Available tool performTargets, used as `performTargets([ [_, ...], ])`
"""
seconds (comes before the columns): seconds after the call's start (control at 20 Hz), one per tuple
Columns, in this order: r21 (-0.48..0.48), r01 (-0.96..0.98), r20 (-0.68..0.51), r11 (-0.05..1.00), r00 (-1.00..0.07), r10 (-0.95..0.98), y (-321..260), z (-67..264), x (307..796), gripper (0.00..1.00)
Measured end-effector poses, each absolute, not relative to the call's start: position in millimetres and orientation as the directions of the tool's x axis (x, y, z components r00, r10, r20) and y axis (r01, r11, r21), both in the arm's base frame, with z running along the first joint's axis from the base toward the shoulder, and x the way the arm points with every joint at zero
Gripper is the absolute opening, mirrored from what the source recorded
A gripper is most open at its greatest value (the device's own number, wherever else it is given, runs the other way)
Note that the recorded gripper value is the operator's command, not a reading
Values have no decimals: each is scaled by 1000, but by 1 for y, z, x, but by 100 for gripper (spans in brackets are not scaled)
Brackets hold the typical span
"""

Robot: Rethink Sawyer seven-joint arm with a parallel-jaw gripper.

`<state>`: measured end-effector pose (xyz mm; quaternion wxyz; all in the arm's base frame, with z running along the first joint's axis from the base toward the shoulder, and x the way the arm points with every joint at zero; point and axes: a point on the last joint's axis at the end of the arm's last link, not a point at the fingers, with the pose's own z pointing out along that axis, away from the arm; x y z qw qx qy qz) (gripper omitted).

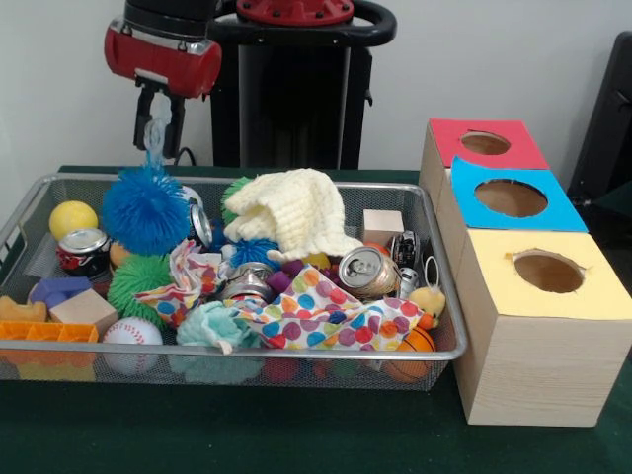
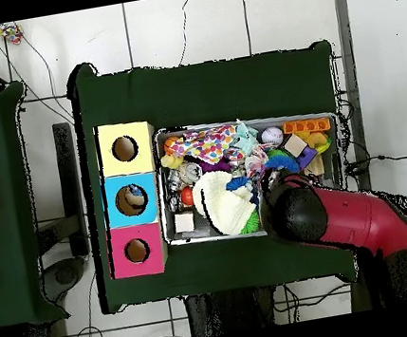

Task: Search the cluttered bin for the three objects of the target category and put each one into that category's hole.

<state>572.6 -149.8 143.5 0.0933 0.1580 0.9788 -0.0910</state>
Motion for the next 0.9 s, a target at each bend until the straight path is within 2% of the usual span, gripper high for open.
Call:
performTargets([
  [0.45, -141, 320, -173, 937, -940, 295, -144, 121, 562, 0],
  [0.9, -162, 292, -161, 942, -950, 267, -126, 122, 555, 0],
])
